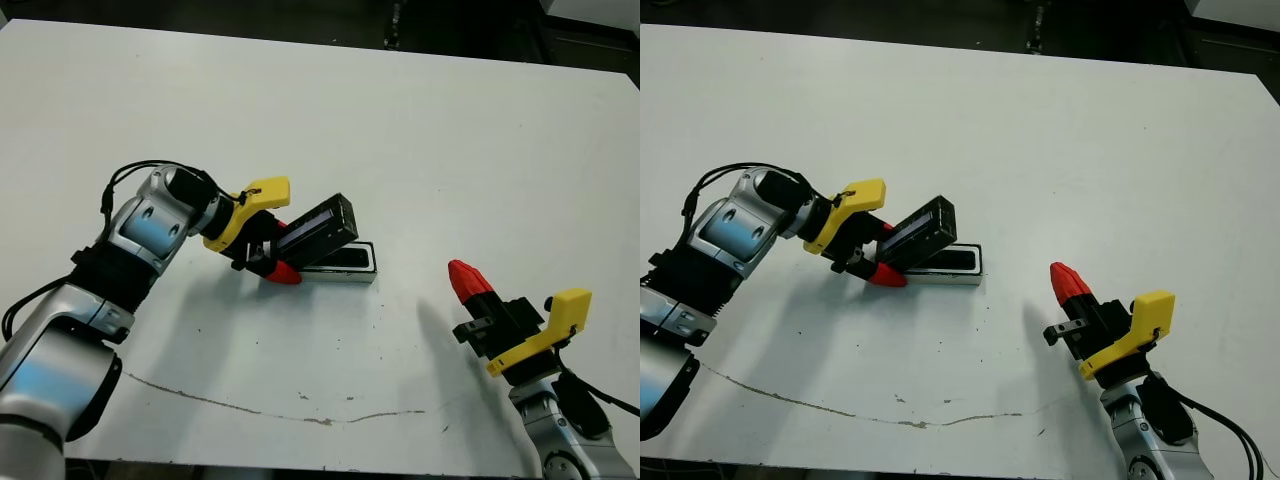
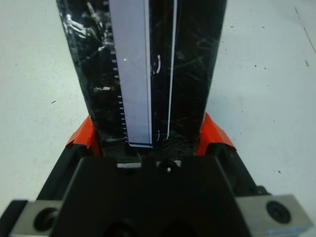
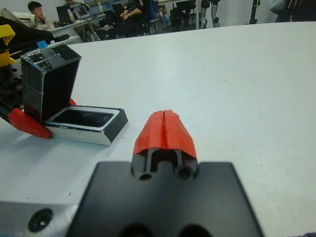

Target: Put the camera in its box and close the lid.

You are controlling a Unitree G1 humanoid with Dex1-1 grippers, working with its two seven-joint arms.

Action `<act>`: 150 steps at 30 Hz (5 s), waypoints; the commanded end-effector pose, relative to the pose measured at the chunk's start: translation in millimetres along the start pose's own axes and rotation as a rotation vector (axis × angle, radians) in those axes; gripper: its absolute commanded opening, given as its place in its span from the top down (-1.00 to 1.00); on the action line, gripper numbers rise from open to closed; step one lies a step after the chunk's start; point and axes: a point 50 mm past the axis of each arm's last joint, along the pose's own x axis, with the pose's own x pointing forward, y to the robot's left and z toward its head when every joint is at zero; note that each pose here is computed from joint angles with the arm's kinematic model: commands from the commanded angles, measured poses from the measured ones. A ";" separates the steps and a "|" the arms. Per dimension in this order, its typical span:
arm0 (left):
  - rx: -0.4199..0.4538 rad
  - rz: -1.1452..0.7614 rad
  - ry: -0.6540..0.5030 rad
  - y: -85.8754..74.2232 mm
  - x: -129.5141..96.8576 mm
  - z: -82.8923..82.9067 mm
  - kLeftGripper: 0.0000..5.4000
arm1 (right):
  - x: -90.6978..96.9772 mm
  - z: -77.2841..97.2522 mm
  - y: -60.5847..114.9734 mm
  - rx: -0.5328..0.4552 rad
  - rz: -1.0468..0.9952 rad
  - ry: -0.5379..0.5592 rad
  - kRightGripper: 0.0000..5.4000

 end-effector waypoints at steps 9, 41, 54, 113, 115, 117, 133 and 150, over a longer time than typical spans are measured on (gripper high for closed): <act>0.025 -0.094 -0.048 -8.8 17.0 11.1 -0.17 | -1.4 -2.8 -1.0 -0.001 -0.006 0.020 1.00; 0.035 0.041 0.012 -13.7 35.7 20.3 -0.98 | -0.6 -1.2 -1.6 -0.004 -0.002 0.007 1.00; 0.041 0.052 0.012 -14.5 36.0 20.3 -0.99 | -1.0 -2.6 -1.5 0.005 0.000 0.014 1.00; -0.228 0.768 -0.364 -43.8 -116.1 -30.1 -0.90 | 0.3 -4.4 -0.5 0.015 0.027 0.022 1.00; -0.211 0.849 -0.527 -49.3 -105.7 -18.3 -0.80 | 0.9 -4.7 -0.2 0.019 0.027 0.023 1.00; -0.205 0.877 -0.675 -54.3 -93.8 -6.6 -0.67 | 1.3 -4.6 0.2 0.024 0.024 0.025 1.00; -0.378 0.706 -0.749 -69.7 14.2 42.2 0.21 | 1.4 -3.7 1.9 0.014 -0.007 0.022 1.00; -0.559 0.690 -0.544 -59.6 34.9 25.7 0.99 | 0.4 -5.9 3.5 0.021 0.000 0.023 1.00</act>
